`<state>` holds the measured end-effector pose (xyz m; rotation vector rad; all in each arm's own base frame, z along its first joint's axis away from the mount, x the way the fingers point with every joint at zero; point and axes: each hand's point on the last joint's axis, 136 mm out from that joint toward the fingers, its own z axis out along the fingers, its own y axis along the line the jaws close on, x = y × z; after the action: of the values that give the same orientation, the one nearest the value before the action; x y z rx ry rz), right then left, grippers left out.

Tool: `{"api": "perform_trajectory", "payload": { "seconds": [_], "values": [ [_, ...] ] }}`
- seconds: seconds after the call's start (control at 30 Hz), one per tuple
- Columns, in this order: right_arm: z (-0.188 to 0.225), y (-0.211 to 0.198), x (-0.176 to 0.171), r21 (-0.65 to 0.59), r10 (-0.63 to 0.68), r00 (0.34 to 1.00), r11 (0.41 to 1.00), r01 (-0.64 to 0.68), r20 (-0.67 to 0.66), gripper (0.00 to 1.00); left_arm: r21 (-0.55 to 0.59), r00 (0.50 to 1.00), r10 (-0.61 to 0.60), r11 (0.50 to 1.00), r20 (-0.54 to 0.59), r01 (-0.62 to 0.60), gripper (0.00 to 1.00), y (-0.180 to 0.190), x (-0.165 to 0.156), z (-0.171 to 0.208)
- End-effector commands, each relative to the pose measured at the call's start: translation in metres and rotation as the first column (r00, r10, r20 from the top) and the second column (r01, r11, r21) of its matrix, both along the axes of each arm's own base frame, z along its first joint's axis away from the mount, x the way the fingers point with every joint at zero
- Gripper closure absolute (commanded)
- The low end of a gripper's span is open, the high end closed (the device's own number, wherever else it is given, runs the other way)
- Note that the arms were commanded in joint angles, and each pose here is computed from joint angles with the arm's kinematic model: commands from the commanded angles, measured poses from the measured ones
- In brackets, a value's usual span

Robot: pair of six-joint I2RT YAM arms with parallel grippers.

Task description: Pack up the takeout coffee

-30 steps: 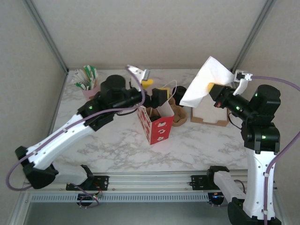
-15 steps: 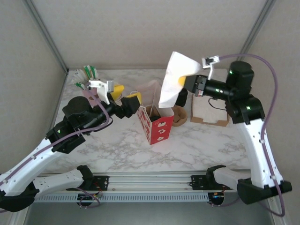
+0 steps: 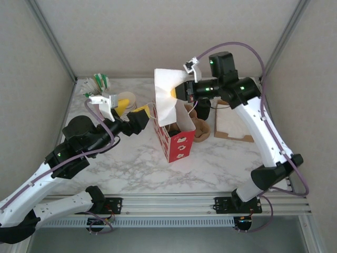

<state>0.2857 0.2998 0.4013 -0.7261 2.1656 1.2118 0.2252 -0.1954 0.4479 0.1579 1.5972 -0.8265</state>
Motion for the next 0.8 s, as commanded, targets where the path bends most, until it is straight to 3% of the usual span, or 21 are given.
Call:
{"api": "perform_trajectory", "payload": {
  "seconds": [0.0,0.23,0.37,0.5,0.77],
  "values": [
    [-0.030,-0.009,0.009,-0.210,-0.049,0.995,0.975,0.067,0.093,1.00,0.012,0.999,0.033,0.999,0.002,-0.033,0.00,0.006,0.003,-0.003],
    [-0.069,-0.009,0.035,-0.474,-0.071,0.963,0.859,0.191,0.259,1.00,0.029,1.000,0.030,0.999,-0.002,-0.030,0.00,0.001,0.008,-0.005],
    [-0.078,-0.007,0.043,-0.540,-0.064,0.946,0.808,0.236,0.318,1.00,0.033,1.000,0.029,0.999,-0.004,-0.029,0.00,-0.001,0.010,-0.006],
    [-0.067,0.006,0.035,-0.522,-0.035,0.933,0.821,0.232,0.359,1.00,0.038,1.000,0.027,0.999,-0.004,-0.027,0.00,-0.003,0.011,-0.005],
    [-0.030,-0.006,0.037,-0.421,-0.106,0.863,0.839,0.343,0.494,1.00,0.040,1.000,0.025,0.999,-0.006,-0.025,0.00,-0.005,0.013,-0.006]
  ]
}}
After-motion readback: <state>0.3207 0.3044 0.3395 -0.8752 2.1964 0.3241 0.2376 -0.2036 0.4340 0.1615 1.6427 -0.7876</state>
